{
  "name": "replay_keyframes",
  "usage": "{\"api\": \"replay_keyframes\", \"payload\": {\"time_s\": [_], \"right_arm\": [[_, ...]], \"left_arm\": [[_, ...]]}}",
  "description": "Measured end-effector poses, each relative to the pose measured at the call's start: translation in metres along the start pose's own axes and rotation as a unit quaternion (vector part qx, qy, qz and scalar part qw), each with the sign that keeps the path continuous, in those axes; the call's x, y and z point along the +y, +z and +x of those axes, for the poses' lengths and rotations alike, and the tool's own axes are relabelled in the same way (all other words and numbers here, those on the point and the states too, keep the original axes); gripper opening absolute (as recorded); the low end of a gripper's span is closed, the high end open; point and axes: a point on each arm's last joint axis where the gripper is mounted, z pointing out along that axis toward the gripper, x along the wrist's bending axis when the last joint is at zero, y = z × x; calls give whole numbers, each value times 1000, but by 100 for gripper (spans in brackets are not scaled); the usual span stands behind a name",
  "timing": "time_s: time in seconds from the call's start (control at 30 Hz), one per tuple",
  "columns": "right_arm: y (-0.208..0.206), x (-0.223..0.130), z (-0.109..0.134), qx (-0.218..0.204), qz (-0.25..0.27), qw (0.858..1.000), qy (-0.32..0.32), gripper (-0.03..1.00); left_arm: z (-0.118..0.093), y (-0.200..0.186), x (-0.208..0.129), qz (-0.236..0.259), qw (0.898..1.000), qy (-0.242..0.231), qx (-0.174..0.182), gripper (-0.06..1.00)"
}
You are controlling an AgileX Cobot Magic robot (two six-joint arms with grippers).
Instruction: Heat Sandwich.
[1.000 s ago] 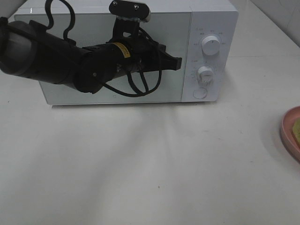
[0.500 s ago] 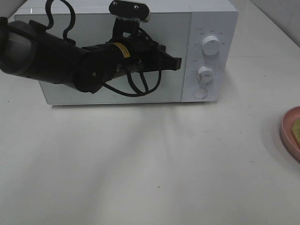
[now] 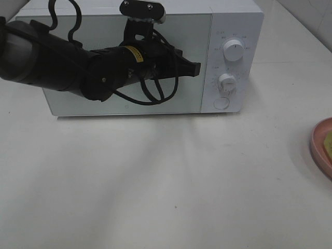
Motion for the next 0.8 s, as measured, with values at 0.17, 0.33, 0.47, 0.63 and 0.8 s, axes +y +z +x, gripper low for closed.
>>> {"api": "replay_keyframes", "payload": {"time_s": [0.17,0.33,0.47,0.63,0.8], "right_arm": [[0,0,0,0,0,1000,0,76],[0,0,0,0,0,1000,0,76],[0,0,0,0,0,1000,0,76],[0,0,0,0,0,1000,0,76],[0,0,0,0,0,1000,0,76]], "left_arm": [[1,-7,-1,2,1000,-14,6,0],[1,-18,-7,3,1000,-27,13,0],[-8,-32,-9,9,1000,-24,3,0],[-18,-48,-8,11,1000,-22,-8,0],[-25,-64,-8,27,999,-19,-19,0]]}}
